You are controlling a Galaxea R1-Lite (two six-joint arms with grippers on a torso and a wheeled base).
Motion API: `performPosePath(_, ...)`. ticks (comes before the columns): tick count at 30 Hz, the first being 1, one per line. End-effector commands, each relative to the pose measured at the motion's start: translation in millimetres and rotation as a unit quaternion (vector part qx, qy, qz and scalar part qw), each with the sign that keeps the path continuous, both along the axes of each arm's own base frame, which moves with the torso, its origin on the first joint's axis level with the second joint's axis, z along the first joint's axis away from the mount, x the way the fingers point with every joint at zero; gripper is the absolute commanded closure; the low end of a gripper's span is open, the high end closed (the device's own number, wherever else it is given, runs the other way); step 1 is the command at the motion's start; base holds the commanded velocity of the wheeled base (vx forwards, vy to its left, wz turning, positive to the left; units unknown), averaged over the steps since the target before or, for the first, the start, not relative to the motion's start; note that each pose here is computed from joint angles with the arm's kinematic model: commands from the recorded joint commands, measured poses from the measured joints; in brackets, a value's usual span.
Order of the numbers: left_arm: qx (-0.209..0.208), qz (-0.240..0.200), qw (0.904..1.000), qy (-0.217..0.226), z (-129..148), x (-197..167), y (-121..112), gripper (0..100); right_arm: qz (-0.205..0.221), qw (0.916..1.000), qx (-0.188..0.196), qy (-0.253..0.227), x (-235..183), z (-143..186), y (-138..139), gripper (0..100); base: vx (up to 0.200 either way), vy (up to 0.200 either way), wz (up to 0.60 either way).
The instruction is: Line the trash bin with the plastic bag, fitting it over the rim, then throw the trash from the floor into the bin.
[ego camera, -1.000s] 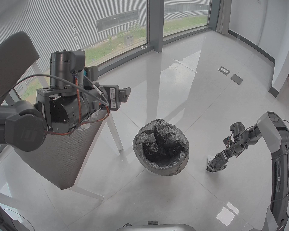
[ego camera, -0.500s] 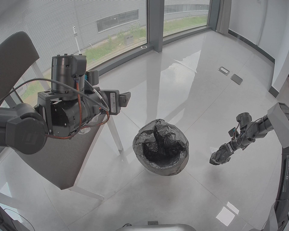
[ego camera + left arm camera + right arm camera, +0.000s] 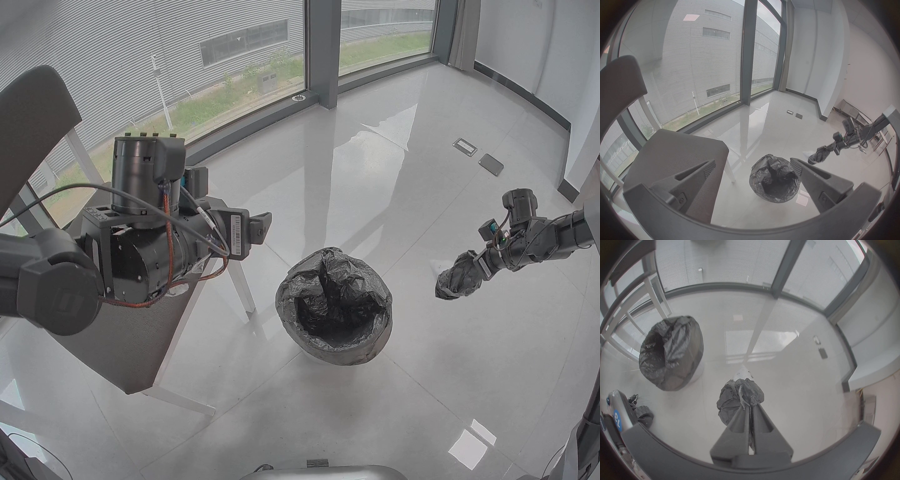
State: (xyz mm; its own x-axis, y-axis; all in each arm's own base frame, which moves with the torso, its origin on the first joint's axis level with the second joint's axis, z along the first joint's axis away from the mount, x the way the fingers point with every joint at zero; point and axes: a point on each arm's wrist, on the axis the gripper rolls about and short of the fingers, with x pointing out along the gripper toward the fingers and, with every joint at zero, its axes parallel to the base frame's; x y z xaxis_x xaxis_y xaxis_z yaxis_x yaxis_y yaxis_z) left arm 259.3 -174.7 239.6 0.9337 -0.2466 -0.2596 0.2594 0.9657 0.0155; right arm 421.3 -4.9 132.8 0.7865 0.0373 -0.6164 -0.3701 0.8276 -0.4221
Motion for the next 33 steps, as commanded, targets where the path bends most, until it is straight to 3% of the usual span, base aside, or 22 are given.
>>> performPosePath(1,0.004,0.000,1.0000,0.005,-4,-1,1,0,0.038,0.9975,-0.002,-0.060,-8,37,28,100,0.000,0.000,0.00)
performPosePath(8,0.006,0.001,1.0000,0.008,-6,-2,1,0,0.109,0.9886,0.007,-0.104,-23,68,84,100,0.000,0.000,0.00)
performPosePath(18,0.010,0.001,0.9998,0.014,-10,-9,6,0,0.199,0.9722,0.021,-0.122,-40,78,156,100,0.000,0.000,0.00)
performPosePath(26,0.008,0.001,0.9999,0.011,-7,-13,9,0,0.242,0.9647,0.023,-0.102,-56,67,189,100,0.000,0.000,0.00)
performPosePath(33,0.007,0.002,0.9999,0.008,-5,-12,11,0,0.251,0.9662,0.016,-0.054,-59,35,197,100,0.000,0.000,0.00)
